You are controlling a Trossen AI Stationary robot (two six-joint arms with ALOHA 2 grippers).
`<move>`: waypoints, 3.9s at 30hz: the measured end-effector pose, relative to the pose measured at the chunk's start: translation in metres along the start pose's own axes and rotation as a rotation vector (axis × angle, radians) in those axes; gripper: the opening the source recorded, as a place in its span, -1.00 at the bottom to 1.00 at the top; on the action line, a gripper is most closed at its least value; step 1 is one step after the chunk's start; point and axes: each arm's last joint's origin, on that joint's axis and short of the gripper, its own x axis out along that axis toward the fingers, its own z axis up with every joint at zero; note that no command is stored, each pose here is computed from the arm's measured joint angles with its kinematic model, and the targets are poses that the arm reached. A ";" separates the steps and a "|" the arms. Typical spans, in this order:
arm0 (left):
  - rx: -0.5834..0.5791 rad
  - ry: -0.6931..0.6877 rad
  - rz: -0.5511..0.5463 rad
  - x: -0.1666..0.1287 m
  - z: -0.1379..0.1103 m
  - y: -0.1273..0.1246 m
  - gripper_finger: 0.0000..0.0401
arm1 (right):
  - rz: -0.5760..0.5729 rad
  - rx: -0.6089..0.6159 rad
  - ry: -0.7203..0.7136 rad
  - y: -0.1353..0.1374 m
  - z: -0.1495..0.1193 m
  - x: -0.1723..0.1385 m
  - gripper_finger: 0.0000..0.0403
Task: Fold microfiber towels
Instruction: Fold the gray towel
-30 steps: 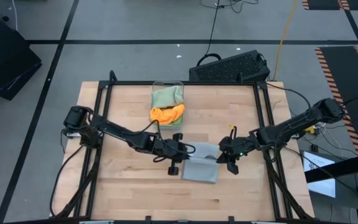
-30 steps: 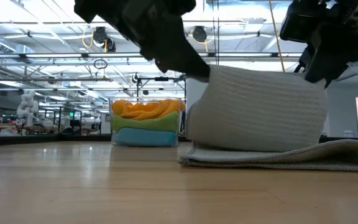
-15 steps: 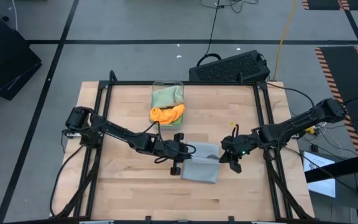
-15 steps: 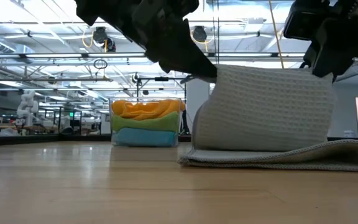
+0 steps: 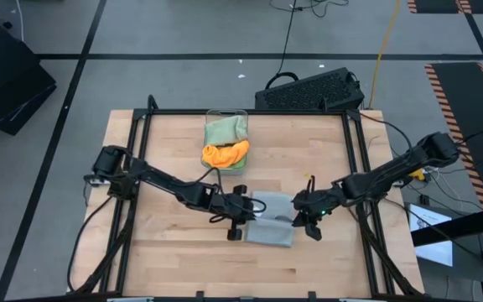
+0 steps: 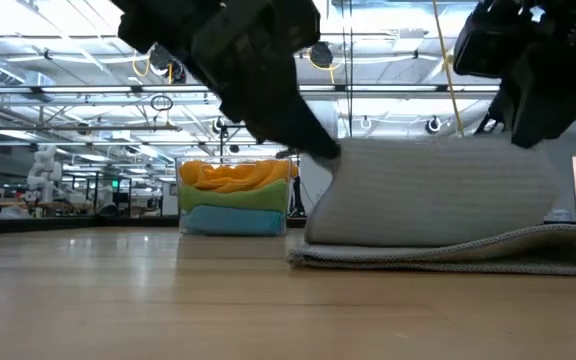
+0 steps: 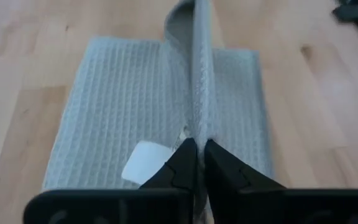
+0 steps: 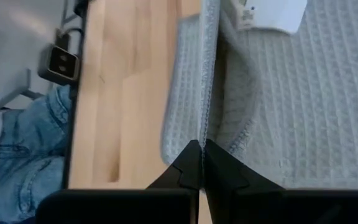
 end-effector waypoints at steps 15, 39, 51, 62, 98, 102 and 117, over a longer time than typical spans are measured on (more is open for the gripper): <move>0.006 0.041 0.039 0.005 -0.007 0.002 -0.90 | 0.066 0.021 0.054 -0.001 -0.004 0.036 -0.98; 0.060 0.029 -0.119 -0.007 -0.001 -0.017 -0.41 | 0.175 -0.105 0.029 0.022 -0.011 0.038 -0.35; -0.028 -0.107 -0.011 0.008 0.004 -0.015 -0.40 | -0.072 -0.117 -0.263 0.020 -0.009 0.041 -0.84; -0.031 0.021 -0.100 0.044 -0.034 -0.037 -0.40 | 0.026 -0.200 -0.317 0.007 -0.041 0.080 -0.96; -0.046 0.145 0.044 0.023 0.021 0.107 0.07 | -0.123 -0.016 -0.369 -0.040 -0.070 -0.017 -0.51; -0.035 0.186 0.025 0.029 0.027 0.110 0.04 | -0.143 0.018 -0.359 -0.048 -0.074 -0.017 -0.43; -0.042 0.353 0.187 0.025 0.038 0.097 0.08 | -0.166 0.030 -0.380 -0.051 -0.072 -0.018 -0.29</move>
